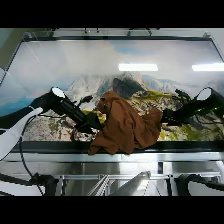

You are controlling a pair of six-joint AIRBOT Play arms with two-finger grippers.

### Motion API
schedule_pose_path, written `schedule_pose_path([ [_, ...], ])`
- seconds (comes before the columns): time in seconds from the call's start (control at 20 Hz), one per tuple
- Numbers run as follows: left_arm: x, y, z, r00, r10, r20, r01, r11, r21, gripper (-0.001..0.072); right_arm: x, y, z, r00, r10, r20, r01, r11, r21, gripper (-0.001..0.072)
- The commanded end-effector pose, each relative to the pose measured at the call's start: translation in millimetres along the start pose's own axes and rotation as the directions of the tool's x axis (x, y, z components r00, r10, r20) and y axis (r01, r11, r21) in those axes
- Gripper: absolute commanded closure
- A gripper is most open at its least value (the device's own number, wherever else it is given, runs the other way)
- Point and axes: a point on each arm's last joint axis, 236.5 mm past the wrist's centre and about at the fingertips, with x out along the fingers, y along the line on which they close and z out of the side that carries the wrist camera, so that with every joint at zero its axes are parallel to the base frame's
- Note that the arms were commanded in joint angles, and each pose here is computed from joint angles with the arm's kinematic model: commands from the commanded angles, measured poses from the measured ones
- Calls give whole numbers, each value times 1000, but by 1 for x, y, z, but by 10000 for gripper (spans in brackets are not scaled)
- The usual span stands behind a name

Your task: Fold the shirts.

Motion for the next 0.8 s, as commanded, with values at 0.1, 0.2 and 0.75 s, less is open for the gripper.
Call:
schedule_pose_path([
  [0.1,52,12,-15,990,18,-143,-21,1000,-18,14,21,14,11,989,145,-23,-146,989,-34,282],
  [0.2,56,9,-19,986,25,-164,-23,1000,10,318,23,42,16,960,278,-16,-279,957,-84,533],
  [0.75,-175,-148,-38,878,-193,439,2,917,400,707,-235,122,61,739,575,351,-432,804,-408,693],
])
